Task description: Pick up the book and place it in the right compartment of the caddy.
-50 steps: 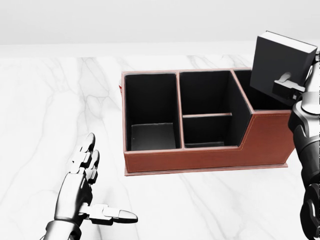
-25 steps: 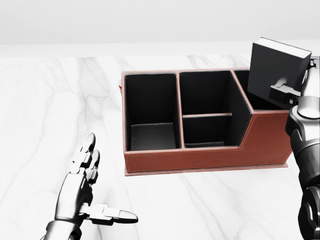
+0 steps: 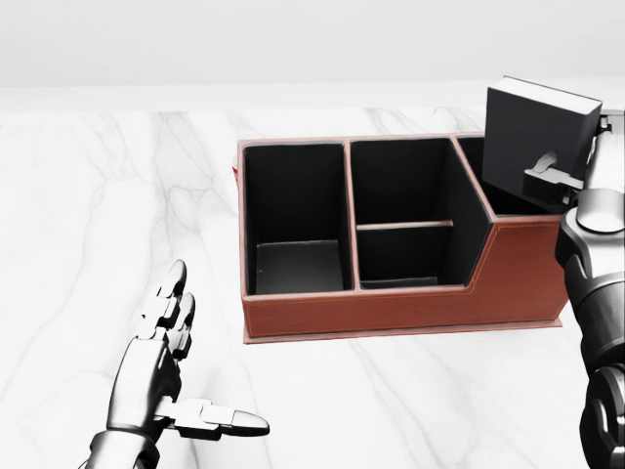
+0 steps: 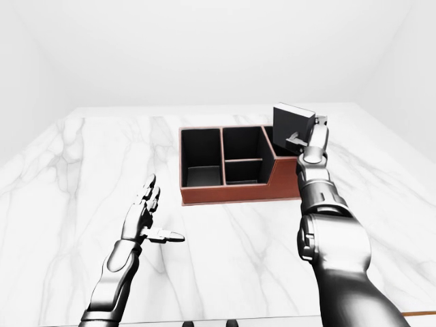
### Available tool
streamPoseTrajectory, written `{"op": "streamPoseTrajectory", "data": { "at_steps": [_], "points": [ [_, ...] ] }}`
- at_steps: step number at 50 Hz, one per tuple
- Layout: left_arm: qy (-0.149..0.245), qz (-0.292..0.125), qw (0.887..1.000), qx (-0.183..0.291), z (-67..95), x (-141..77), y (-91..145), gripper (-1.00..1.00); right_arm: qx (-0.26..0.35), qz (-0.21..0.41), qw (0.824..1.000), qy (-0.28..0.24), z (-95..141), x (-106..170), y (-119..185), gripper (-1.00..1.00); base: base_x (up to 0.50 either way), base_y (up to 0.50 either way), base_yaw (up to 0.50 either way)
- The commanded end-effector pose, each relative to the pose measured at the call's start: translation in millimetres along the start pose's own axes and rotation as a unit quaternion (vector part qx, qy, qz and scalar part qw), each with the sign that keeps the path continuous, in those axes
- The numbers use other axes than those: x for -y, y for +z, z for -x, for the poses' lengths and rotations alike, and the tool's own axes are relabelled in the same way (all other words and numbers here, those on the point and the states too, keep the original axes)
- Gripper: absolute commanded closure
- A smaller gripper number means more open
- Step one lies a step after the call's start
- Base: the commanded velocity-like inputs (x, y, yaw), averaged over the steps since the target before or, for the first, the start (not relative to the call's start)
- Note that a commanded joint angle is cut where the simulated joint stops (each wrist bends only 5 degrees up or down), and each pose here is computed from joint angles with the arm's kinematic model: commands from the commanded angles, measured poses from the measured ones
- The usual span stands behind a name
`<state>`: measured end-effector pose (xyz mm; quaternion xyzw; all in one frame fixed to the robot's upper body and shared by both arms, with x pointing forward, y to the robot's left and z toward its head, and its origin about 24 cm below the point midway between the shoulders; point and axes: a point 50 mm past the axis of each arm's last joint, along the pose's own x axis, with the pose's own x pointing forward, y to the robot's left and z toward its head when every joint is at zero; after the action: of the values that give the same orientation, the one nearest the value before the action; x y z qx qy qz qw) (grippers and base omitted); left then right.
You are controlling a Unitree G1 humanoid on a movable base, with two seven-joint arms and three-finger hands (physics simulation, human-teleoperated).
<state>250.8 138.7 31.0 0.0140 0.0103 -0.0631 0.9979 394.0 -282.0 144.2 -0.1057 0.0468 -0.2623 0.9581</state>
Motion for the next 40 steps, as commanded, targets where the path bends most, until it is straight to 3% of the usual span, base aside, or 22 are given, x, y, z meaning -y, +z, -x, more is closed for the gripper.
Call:
{"op": "streamPoseTrajectory", "data": {
  "at_steps": [1,21,22,23,40],
  "points": [
    [0.007,-0.003,1.0,-0.001,-0.7,-0.9,-0.8,-1.0,0.008,-0.009,1.0,-0.01,-0.8,2.6,4.4,1.0,0.0,0.0,0.0],
    [0.006,-0.003,1.0,-0.001,-0.7,-1.2,-0.5,-1.0,0.01,-0.005,1.0,0.003,-0.1,-1.7,5.0,1.0,0.0,0.0,0.0],
    [0.006,-0.003,1.0,-0.001,-1.0,-1.2,-0.7,-1.0,0.01,-0.005,1.0,0.003,0.0,-1.7,4.7,0.8,0.0,0.0,0.0],
    [0.006,-0.003,1.0,-0.001,-1.1,-1.1,-1.1,-1.0,0.01,-0.004,1.0,0.002,-0.2,-1.4,5.0,-1.0,0.0,0.0,0.0],
    [0.006,-0.003,1.0,0.0,-1.1,-1.1,-1.1,-1.0,0.013,-0.004,1.0,0.002,-0.8,-0.4,7.6,-1.0,0.0,0.0,0.0]
  ]
}}
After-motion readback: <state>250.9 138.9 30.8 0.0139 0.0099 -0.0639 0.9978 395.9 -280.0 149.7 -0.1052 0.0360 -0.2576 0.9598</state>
